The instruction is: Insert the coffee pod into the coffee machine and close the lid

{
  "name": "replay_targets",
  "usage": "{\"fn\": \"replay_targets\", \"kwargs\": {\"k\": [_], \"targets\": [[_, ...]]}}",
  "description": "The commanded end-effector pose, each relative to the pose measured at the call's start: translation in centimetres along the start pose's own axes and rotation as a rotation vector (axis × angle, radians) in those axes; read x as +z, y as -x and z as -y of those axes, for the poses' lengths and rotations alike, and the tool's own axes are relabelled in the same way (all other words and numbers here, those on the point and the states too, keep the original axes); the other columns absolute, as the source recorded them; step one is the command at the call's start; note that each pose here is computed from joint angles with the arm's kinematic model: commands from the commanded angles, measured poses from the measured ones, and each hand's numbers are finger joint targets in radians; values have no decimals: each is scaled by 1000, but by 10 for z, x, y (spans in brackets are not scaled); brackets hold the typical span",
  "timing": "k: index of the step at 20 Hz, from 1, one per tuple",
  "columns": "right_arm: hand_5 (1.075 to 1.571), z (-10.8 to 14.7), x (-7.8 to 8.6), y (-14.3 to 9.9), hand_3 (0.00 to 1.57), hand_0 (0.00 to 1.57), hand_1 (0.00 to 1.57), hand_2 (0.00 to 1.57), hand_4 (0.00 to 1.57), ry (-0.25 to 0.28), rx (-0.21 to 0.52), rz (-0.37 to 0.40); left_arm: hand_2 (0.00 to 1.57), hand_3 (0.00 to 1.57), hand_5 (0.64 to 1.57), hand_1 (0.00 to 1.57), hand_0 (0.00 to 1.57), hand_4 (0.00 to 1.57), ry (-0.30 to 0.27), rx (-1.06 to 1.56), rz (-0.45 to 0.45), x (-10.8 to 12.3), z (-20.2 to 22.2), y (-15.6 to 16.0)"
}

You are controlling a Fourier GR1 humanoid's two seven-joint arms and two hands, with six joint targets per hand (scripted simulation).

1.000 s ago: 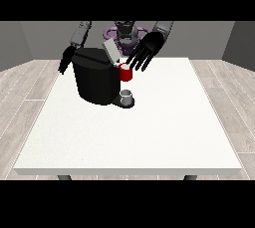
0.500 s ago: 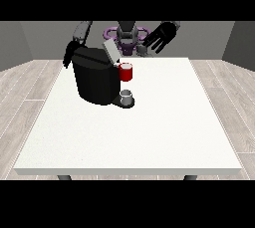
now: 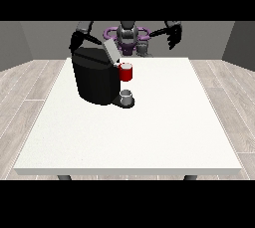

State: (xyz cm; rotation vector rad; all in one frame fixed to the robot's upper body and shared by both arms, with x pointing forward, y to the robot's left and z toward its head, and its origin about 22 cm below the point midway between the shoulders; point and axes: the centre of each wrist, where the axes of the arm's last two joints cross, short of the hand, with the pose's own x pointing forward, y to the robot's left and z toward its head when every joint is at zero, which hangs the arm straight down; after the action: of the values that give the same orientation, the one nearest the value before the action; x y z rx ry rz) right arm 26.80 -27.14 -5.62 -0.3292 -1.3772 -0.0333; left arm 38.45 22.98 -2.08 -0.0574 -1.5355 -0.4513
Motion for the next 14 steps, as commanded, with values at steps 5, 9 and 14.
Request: {"fn": "replay_targets", "kwargs": {"k": [5,9,14], "targets": [[1571,-13,-12,-52,0,0,0,0,0,-178,-6,88,0,0,1571,0,0,420,-1,141,-145,38,27,48],[1571,-13,-13,-66,0,0,0,0,107,-217,38,151,0,0,1571,0,0,353,-11,193,-137,56,13,57],[1571,0,-32,-90,0,0,0,0,0,-159,35,123,0,0,1571,0,0,385,7,162,-109,63,27,48]]}}
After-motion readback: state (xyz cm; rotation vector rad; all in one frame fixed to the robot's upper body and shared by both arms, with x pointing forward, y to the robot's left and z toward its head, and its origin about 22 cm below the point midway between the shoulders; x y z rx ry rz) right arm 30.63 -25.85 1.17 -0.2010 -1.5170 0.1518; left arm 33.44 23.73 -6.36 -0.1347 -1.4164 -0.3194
